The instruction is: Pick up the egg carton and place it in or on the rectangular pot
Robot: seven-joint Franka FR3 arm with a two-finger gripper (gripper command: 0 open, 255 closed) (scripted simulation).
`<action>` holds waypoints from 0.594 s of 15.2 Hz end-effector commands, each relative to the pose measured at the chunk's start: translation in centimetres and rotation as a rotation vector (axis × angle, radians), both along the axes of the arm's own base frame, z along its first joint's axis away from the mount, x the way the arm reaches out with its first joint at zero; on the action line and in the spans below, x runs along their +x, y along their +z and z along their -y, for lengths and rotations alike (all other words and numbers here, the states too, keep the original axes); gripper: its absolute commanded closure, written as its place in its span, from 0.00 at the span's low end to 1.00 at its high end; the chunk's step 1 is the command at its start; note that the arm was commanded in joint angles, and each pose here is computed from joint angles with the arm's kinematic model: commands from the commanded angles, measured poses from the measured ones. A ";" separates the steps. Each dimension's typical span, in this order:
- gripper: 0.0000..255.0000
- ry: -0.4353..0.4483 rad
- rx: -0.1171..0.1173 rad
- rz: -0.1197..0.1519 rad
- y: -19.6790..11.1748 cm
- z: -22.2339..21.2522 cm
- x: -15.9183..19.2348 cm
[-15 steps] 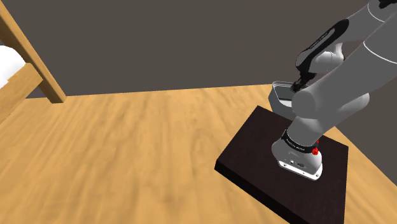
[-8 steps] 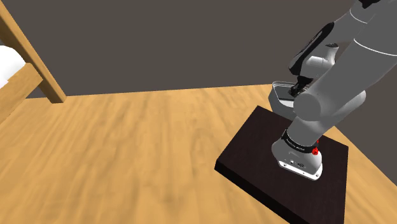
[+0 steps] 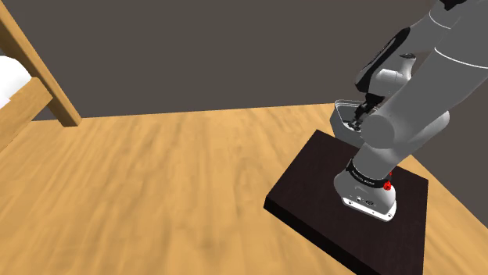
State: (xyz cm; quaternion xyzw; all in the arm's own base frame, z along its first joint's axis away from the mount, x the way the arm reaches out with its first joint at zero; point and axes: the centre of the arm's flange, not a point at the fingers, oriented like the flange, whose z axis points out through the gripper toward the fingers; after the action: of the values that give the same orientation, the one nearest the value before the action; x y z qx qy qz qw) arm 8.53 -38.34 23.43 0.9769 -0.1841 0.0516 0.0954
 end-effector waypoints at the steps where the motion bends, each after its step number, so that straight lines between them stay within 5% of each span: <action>1: 0.00 0.000 0.000 0.000 0.0 0.0 0.0; 4: 0.00 0.000 0.000 0.000 0.0 0.0 0.0; 9: 0.00 0.000 0.000 0.000 4.9 -1.0 -0.3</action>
State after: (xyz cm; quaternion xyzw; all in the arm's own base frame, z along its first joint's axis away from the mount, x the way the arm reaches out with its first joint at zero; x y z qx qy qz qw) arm 8.29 -37.38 27.67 0.9768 -0.1849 0.0542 0.0939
